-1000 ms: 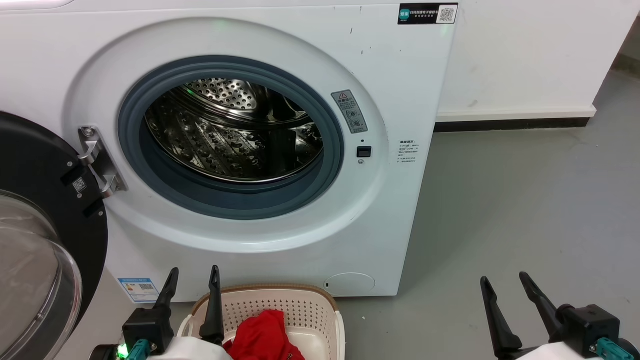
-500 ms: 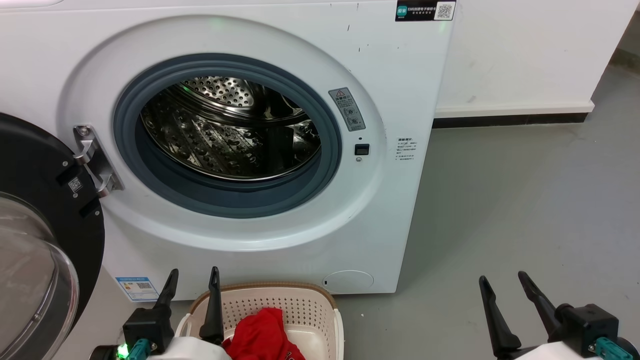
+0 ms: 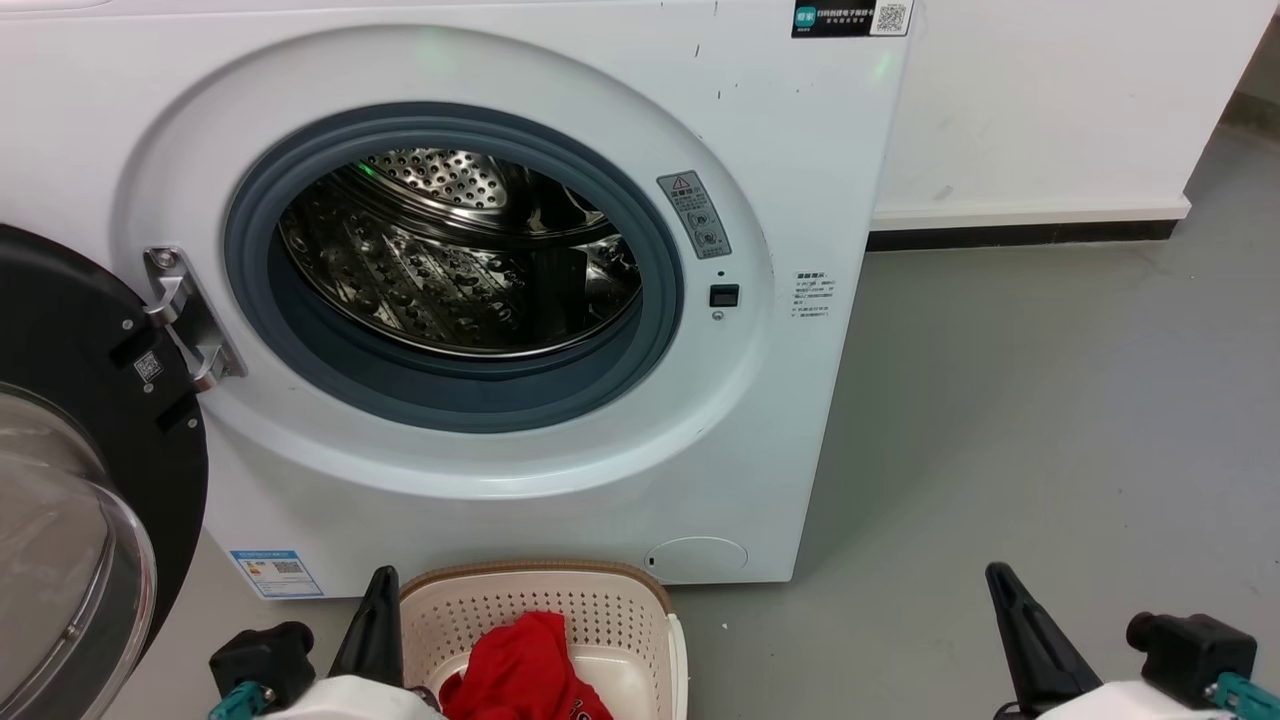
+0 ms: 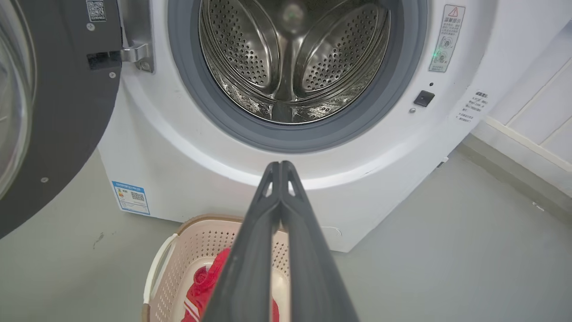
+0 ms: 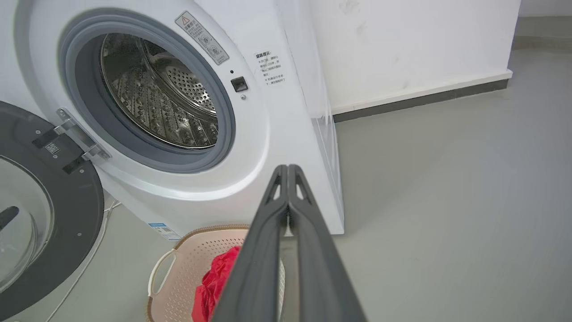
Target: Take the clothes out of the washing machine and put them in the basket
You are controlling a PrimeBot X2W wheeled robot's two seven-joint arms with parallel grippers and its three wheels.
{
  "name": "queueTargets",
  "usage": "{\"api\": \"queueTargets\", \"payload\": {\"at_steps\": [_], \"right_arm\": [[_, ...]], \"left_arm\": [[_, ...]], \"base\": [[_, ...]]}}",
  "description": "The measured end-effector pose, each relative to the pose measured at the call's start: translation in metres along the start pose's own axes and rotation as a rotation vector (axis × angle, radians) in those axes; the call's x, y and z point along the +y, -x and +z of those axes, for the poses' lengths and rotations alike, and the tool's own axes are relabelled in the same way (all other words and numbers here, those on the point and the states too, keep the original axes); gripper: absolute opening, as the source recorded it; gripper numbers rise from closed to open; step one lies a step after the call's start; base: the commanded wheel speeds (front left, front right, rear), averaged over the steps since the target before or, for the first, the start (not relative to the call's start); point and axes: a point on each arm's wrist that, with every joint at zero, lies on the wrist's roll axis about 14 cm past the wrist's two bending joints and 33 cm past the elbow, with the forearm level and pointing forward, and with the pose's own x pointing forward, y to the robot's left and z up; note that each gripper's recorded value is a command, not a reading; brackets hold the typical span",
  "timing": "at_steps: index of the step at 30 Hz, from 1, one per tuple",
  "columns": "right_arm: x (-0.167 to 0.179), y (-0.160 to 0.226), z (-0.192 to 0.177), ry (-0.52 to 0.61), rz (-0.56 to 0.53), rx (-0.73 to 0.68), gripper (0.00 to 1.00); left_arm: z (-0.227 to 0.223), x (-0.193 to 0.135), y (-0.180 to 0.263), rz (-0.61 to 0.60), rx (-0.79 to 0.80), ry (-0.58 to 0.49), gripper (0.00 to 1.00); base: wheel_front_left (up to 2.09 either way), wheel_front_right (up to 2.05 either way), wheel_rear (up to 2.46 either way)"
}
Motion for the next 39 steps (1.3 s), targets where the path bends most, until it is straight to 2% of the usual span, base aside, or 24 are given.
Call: {"api": "queueTargets", "payload": {"at_steps": [14, 15, 39], "right_arm": [[-0.006, -0.011, 0.004, -0.241, -0.002, -0.025, 0.0], [-0.008, -0.013, 0.005, -0.287, -0.004, -0.029, 0.0], [-0.021, -0.027, 0.01, -0.611, -0.022, -0.068, 0.0]], "left_arm": [[-0.002, 0.006, -0.008, 0.014, 0.027, 0.241, 0.0], [0.0, 0.006, -0.01, 0.014, 0.026, 0.288, 0.0], [0.002, 0.01, -0.021, 0.013, 0.036, 0.622, 0.0]], "base": [[0.0, 0.0, 0.0], [0.0, 0.0, 0.0], [0.0, 0.0, 0.0]]}}
